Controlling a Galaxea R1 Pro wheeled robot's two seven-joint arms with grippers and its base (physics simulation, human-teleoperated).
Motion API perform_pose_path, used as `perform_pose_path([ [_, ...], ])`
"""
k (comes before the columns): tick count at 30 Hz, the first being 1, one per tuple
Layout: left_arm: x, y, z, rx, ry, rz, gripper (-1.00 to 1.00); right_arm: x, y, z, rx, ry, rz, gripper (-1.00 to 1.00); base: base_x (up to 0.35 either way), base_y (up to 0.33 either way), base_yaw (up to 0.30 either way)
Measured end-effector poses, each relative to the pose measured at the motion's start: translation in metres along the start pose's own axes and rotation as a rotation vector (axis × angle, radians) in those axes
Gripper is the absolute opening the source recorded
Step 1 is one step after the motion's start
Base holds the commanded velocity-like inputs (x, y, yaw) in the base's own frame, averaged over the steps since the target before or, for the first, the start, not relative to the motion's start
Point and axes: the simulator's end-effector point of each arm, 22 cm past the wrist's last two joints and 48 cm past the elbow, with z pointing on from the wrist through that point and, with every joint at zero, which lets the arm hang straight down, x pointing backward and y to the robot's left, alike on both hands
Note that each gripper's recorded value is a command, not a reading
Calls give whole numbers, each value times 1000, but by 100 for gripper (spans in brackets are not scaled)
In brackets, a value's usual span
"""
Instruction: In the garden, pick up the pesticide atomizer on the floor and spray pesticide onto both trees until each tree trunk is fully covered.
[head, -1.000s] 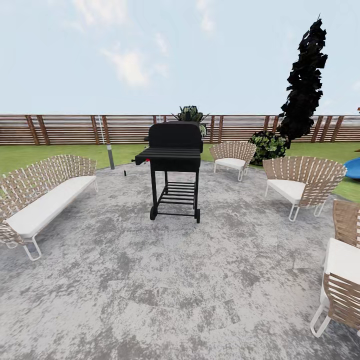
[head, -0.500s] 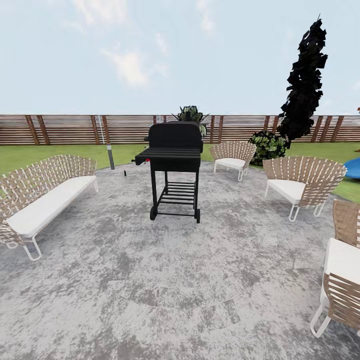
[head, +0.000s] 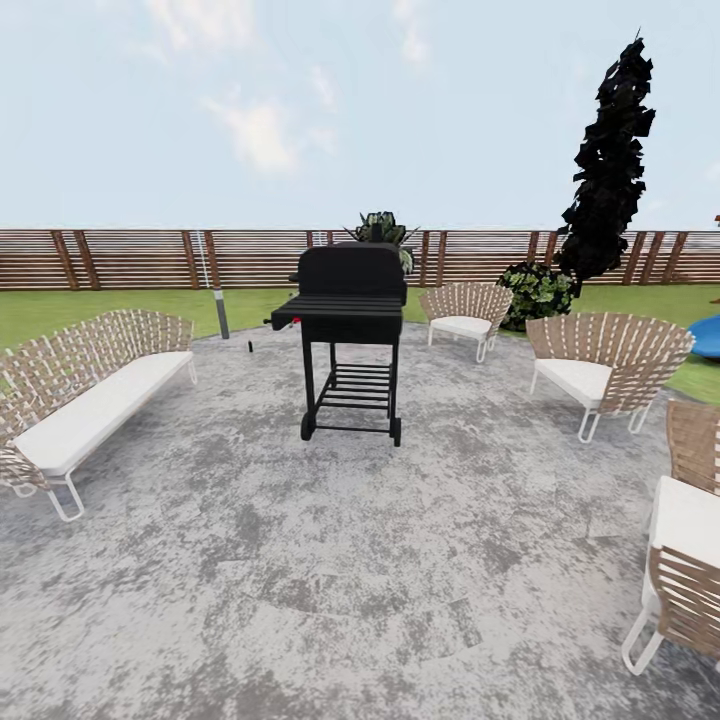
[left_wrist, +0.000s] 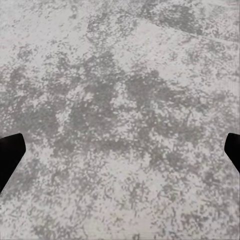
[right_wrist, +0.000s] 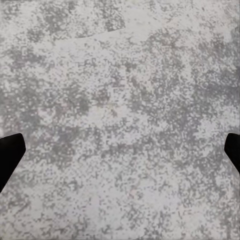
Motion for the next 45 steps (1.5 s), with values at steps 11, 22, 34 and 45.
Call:
perform_pose_path([
  [11, -2, 3, 0, -5, -9, -4, 100, 0, 5, -1, -5, -5, 4, 100, 8, 297, 0],
  [22, -2, 3, 0, -4, -10, -3, 100, 0, 5, -1, -6, -5, 5, 100, 216, 294, 0],
  [34, -2, 3, 0, -3, -10, -3, 100, -1, 5, -1, -6, -5, 5, 100, 258, 298, 0],
  [45, -2, 3, 0, -4, -9, -3, 100, 0, 5, -1, -6, -4, 5, 100, 149, 345, 0],
])
